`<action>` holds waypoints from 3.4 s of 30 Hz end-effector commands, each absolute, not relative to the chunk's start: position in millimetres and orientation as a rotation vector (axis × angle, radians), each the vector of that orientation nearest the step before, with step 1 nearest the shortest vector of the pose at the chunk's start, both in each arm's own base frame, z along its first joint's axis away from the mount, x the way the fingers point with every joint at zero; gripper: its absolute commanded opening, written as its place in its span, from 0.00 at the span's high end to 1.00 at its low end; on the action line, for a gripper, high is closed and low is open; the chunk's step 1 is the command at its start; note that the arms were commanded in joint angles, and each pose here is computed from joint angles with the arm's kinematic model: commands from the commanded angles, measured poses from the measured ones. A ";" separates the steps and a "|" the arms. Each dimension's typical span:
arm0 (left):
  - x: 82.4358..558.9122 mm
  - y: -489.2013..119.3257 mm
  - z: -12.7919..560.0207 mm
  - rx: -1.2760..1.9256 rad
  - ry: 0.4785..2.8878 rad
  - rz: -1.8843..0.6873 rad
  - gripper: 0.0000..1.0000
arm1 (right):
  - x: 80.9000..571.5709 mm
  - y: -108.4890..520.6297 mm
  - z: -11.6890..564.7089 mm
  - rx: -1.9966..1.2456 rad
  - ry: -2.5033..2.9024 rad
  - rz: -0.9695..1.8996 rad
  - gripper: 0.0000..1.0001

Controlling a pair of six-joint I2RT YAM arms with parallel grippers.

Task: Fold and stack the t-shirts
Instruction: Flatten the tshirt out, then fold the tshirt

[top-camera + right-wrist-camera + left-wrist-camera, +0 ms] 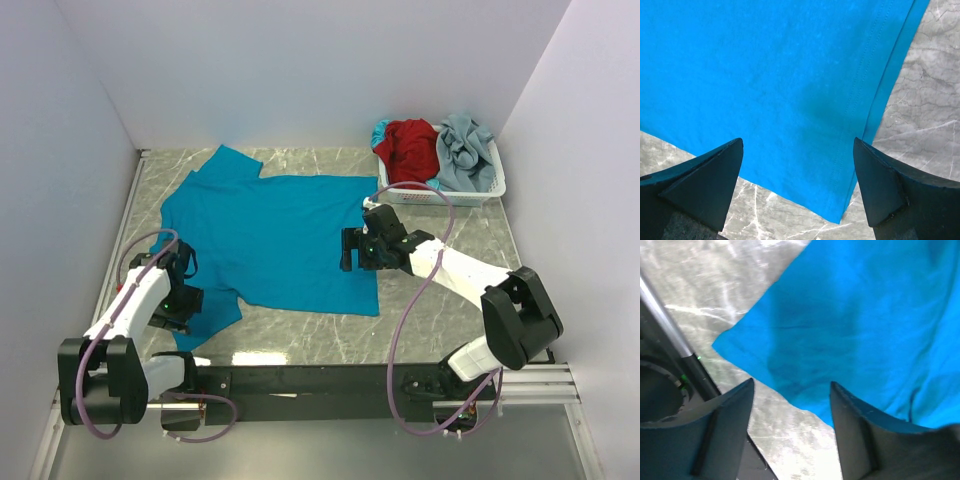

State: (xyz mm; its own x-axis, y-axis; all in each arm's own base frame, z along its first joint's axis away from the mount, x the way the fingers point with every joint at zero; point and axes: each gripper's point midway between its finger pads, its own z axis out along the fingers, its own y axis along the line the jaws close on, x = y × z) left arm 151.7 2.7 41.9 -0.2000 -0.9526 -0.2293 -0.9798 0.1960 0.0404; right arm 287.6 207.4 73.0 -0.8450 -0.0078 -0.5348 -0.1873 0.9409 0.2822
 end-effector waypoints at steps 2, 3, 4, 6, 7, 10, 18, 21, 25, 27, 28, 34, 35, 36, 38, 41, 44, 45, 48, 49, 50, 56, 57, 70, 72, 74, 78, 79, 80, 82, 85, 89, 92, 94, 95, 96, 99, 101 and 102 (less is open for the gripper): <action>141.7 3.1 42.1 -1.917 2.299 0.309 0.28 | 288.7 208.1 74.6 -0.165 2.547 0.430 0.04; 144.7 1.4 39.8 -1.909 2.304 0.285 0.24 | 288.5 206.9 74.7 -0.166 2.550 0.424 0.04; 147.6 1.6 39.4 -1.920 2.297 0.292 0.24 | 288.3 205.9 75.1 -0.160 2.548 0.421 0.04; 148.2 0.6 38.8 -1.891 2.316 0.328 0.24 | 288.4 205.0 75.9 -0.157 2.544 0.424 0.04; 152.7 0.0 37.1 -1.883 2.318 0.324 0.23 | 289.1 205.1 76.9 -0.157 2.539 0.428 0.04; 159.4 -14.9 15.8 -1.892 2.377 0.214 0.24 | 288.4 203.4 79.5 -0.164 2.537 0.422 0.04; 133.9 -17.9 -15.3 -1.956 2.420 0.324 0.32 | 289.1 197.9 78.5 -0.173 2.536 0.402 0.03; 136.3 -16.9 -14.5 -1.948 2.388 0.289 0.45 | 288.5 197.7 77.9 -0.169 2.535 0.404 0.04; 136.5 -16.9 -13.9 -1.945 2.382 0.279 0.64 | 286.5 195.6 76.4 -0.165 2.539 0.400 0.04; 136.4 -16.9 -14.2 -1.940 2.391 0.284 0.78 | 285.1 192.0 76.4 -0.155 2.538 0.384 0.03; 136.5 -16.9 -14.7 -1.937 2.396 0.288 0.90 | 284.1 191.0 77.9 -0.157 2.532 0.381 0.04; 136.9 -17.5 -14.0 -1.915 2.416 0.282 0.99 | 272.9 185.8 76.8 -0.148 2.537 0.391 0.04; 137.6 -17.9 -13.1 -1.910 2.421 0.275 0.99 | 269.3 185.4 75.7 -0.155 2.541 0.397 0.04; 136.9 -18.5 -12.7 -1.896 2.438 0.274 0.99 | 264.7 186.2 75.1 -0.163 2.547 0.404 0.04; 138.4 -19.0 -9.6 -1.884 2.443 0.261 0.99 | 252.4 189.5 74.0 -0.194 2.552 0.412 0.04; 140.6 -18.2 -3.6 -1.855 2.449 0.249 0.99 | 232.9 189.9 68.5 -0.199 2.582 0.399 0.04; 143.5 -17.9 1.0 -1.806 2.464 0.226 0.99 | 218.8 180.9 59.2 -0.155 2.611 0.356 0.04; 143.1 -18.3 1.8 -1.790 2.478 0.222 0.99 | 215.1 180.1 56.3 -0.148 2.619 0.357 0.05; 143.5 -19.8 4.4 -1.778 2.487 0.206 0.99 | 203.8 180.8 46.7 -0.146 2.644 0.361 0.06; 144.7 -19.8 5.6 -1.774 2.484 0.202 0.99 | 201.7 180.6 42.7 -0.142 2.653 0.353 0.06; 144.9 -19.0 6.3 -1.771 2.480 0.205 0.99 | 198.4 178.7 37.0 -0.143 2.668 0.341 0.07; 146.8 -17.7 7.5 -1.764 2.458 0.194 0.99 | 200.8 180.9 19.0 -0.095 2.694 0.322 0.12; 146.5 -17.2 7.7 -1.761 2.457 0.198 0.99 | 202.2 180.9 17.4 -0.090 2.692 0.314 0.13; 151.7 -12.6 15.8 -1.733 2.437 0.207 0.99 | 184.6 175.3 7.5 -0.025 2.759 0.317 0.58; 152.3 -11.8 19.1 -1.725 2.436 0.210 0.99 | 182.3 171.9 6.5 -0.024 2.768 0.299 0.58; 153.7 -11.2 21.6 -1.719 2.433 0.208 0.99 | 179.5 171.0 6.4 -0.032 2.778 0.296 0.56; 154.1 -11.6 22.9 -1.719 2.423 0.194 0.99 | 172.2 168.9 6.4 -0.051 2.786 0.290 0.53; 154.0 -11.6 23.0 -1.721 2.420 0.192 0.99 | 171.1 169.5 6.4 -0.052 2.787 0.297 0.53; 154.3 -11.9 23.0 -1.719 2.422 0.189 0.99 | 170.1 169.8 6.6 -0.058 2.791 0.298 0.53; 153.6 -12.1 23.0 -1.719 2.423 0.187 0.99 | 169.6 171.7 8.1 -0.067 2.790 0.304 0.53; 154.3 -11.6 23.8 -1.716 2.416 0.186 0.99 | 170.5 170.0 7.4 -0.069 2.791 0.277 0.58; 156.6 -10.3 26.1 -1.707 2.398 0.176 0.99 | 174.4 173.6 8.5 -0.064 2.776 0.287 0.78; 158.2 -9.3 28.3 -1.700 2.387 0.171 0.99 | 177.3 174.3 10.8 -0.064 2.769 0.280 0.90; 160.9 -9.1 31.9 -1.687 2.380 0.161 0.99 | 179.5 175.4 15.7 -0.078 2.754 0.283 0.99; 161.2 -8.5 33.5 -1.687 2.376 0.162 0.99 | 177.8 173.6 16.8 -0.082 2.758 0.274 1.00; 162.4 -7.8 36.6 -1.683 2.366 0.159 0.99 | 181.4 174.9 22.9 -0.084 2.737 0.280 1.00; 168.3 -5.3 43.8 -1.669 2.335 0.146 0.99 | 189.5 176.8 35.6 -0.085 2.694 0.288 1.00; 174.3 -6.9 47.4 -1.649 2.329 0.116 0.99 | 193.6 180.5 41.7 -0.098 2.679 0.304 1.00; 179.3 -7.4 51.2 -1.642 2.322 0.098 0.99 | 198.8 183.5 47.4 -0.109 2.663 0.312 1.00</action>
